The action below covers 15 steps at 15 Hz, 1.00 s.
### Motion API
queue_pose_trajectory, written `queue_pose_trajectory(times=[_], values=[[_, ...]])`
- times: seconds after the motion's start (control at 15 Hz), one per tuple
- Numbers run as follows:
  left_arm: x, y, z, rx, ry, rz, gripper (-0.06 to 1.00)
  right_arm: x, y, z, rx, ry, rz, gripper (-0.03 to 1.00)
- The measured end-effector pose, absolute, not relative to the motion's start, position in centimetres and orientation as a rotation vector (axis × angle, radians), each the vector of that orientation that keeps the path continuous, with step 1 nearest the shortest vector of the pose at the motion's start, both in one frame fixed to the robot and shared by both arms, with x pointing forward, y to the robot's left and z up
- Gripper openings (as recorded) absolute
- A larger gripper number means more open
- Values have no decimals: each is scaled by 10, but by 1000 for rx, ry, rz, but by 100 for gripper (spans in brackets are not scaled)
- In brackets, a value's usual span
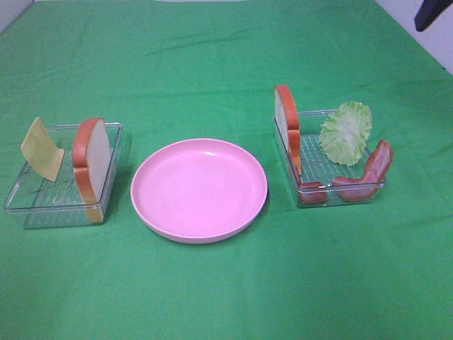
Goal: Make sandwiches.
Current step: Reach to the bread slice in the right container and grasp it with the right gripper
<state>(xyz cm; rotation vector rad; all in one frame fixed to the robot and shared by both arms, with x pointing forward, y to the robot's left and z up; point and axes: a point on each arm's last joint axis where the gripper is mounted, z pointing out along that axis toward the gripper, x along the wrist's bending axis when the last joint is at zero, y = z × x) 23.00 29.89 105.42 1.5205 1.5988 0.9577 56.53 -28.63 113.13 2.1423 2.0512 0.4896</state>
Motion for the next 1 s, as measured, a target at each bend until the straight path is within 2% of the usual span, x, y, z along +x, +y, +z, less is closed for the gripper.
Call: queue_pose_trajectory(times=[0.2,0.47,0.8,1.0], values=[[230,299,1054,1520,1599,958,99,617,-262,1121,2088,2142,559,98],[230,299,1054,1520,1599,958,99,662,-195,1078,1984,2328,529,98],[230,299,1054,1520,1599,958,99,676,-162,1036,1966,2436,429,98],[230,299,1054,1520,1599,958,99,673,-149,1031,1943,2468,417,98]])
